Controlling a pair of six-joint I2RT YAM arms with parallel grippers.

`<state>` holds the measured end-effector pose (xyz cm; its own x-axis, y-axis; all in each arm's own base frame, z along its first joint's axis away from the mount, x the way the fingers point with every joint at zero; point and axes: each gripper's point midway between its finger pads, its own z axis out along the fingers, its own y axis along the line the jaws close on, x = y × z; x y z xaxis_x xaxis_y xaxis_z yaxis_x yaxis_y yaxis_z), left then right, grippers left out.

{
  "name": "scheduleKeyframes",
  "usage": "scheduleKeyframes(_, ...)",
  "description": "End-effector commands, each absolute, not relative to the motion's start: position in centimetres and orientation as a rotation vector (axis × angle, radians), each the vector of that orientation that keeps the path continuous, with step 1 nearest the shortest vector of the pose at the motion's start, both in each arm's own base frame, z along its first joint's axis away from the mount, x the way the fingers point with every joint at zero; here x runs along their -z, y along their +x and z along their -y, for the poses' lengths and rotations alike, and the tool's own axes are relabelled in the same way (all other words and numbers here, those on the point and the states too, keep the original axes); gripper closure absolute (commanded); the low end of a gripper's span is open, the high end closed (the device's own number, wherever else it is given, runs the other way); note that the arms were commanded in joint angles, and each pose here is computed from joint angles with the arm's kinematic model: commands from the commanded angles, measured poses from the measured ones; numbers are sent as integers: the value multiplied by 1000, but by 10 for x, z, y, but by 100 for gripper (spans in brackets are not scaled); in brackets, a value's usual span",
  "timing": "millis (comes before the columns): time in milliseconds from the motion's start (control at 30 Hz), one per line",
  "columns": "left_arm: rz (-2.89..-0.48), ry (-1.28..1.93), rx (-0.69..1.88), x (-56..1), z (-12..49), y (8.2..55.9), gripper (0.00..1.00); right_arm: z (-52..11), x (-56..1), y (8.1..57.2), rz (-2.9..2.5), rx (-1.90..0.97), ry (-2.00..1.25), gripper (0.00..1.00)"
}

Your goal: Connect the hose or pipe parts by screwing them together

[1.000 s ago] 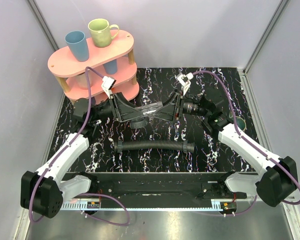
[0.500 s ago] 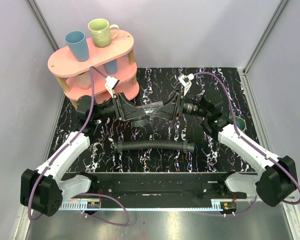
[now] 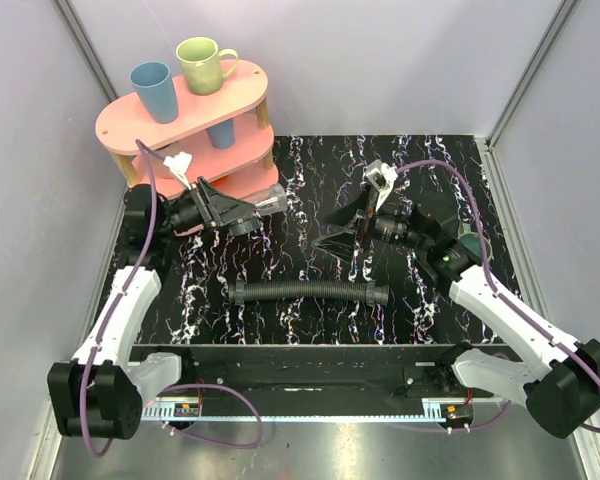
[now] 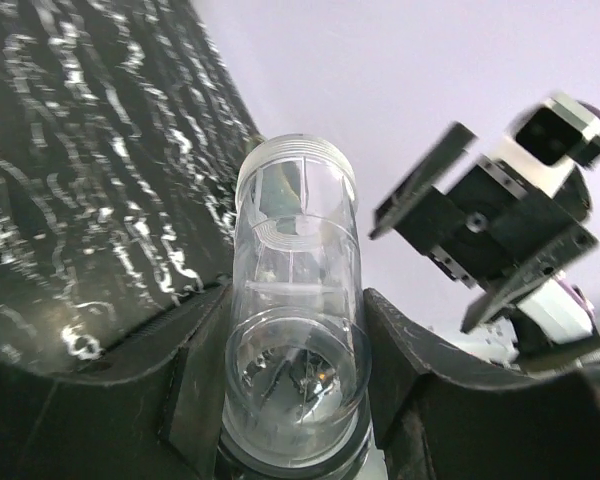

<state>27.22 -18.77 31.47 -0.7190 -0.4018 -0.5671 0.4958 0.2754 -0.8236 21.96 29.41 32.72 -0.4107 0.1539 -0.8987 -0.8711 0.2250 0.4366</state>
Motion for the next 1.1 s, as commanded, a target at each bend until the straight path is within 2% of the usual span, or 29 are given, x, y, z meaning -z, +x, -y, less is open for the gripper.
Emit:
scheduleKeyframes(0,-1831,4,1248,-312,150,289,100,-296,-304,238,-1557,-1198,-820,2)
scheduleKeyframes(33,-1928,-82,1169,-298,141,288,100,-298,-298,243,-1571,-1184,-830,3)
scheduleKeyframes(100,-1973,-278,775,-276,87,310,100,-306,-283,258,-1590,-1148,-859,4)
scheduleKeyframes(233,-2026,-523,454,-246,33,301,100,-340,-251,265,-1556,-1090,-984,6)
scheduleKeyframes(367,-2014,-595,398,-231,22,293,100,-394,-197,249,-1461,-1047,-1206,5)
scheduleKeyframes(633,-2077,-676,324,-188,11,285,100,-467,-167,251,-1290,-1083,-1250,3)
scheduleKeyframes(1067,-2113,-621,390,-176,23,284,100,-496,-95,226,-1254,-1163,-1449,3)
